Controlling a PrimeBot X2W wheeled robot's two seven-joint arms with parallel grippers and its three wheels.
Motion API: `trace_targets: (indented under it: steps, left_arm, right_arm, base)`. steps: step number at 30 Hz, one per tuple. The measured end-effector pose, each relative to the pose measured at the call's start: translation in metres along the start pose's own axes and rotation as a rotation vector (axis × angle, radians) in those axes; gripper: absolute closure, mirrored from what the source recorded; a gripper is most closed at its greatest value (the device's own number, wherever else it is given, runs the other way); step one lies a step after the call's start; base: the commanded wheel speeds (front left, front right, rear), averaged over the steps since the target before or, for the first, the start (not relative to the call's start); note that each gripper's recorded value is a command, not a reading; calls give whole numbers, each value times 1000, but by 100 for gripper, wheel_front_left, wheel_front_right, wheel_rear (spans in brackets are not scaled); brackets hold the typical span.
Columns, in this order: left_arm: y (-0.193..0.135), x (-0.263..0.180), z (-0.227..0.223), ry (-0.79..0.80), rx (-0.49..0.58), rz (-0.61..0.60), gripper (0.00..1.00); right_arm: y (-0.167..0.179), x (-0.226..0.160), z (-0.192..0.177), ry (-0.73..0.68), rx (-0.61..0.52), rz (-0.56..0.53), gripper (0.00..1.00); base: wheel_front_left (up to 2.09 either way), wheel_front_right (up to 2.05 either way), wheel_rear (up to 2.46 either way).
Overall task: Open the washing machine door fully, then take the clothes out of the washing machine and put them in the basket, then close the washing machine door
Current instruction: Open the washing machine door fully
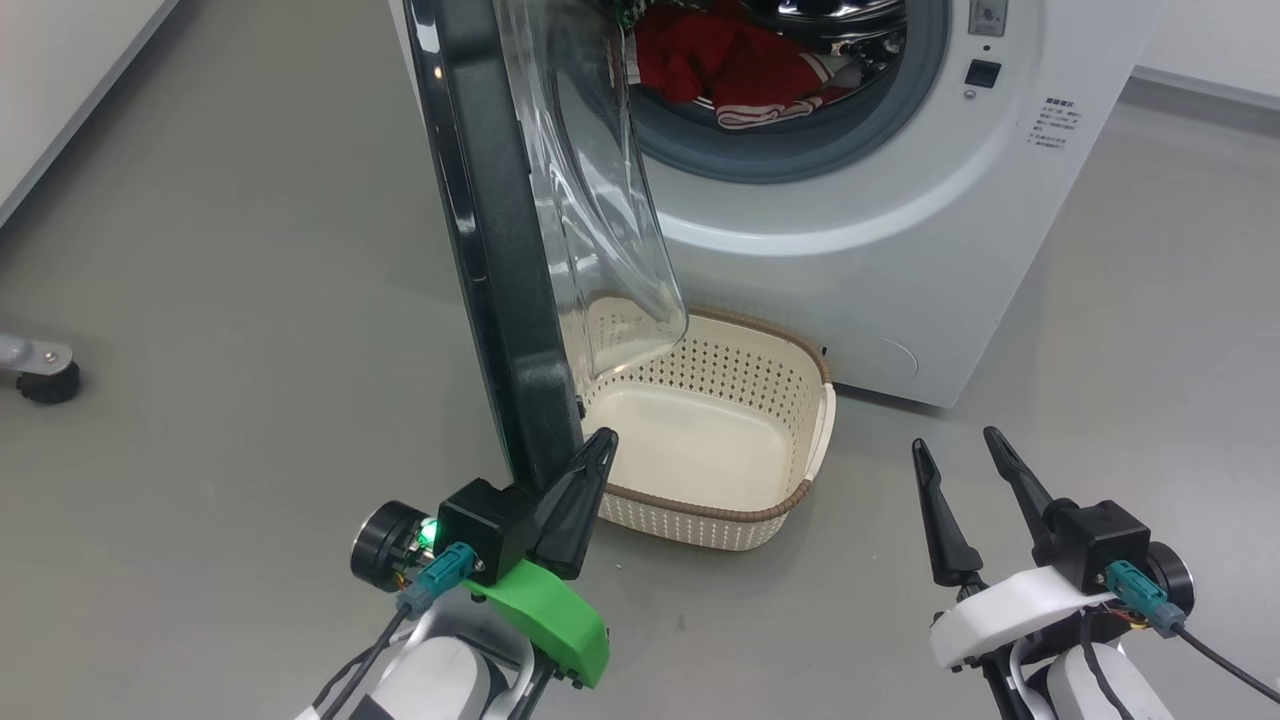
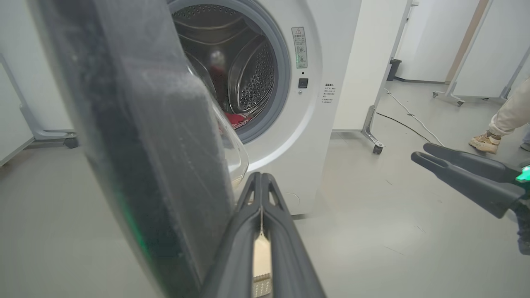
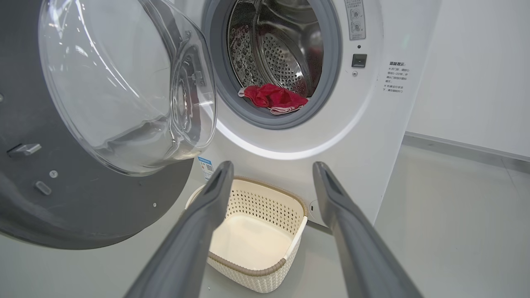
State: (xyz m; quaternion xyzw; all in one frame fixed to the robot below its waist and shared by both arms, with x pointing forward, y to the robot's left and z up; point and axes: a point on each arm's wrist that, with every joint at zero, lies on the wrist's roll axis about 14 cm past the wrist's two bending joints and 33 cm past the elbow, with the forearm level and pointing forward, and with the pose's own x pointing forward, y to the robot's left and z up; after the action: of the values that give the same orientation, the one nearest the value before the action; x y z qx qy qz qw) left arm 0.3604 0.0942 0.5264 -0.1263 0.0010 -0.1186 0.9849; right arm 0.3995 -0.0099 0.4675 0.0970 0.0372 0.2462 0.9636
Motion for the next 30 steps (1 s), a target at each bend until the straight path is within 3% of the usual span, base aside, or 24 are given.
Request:
trace_targets:
  steps: [19, 30]
  left_arm:
    - [19, 4, -7, 6, -44, 71, 100]
    - [64, -6, -2, -29, -51, 224, 100]
  right_arm:
    - [-4, 2, 0, -2, -9, -3, 0]
    - [-1, 5, 4, -14, -19, 11, 0]
  base:
    - [0, 0, 0]
    - [0, 0, 0]
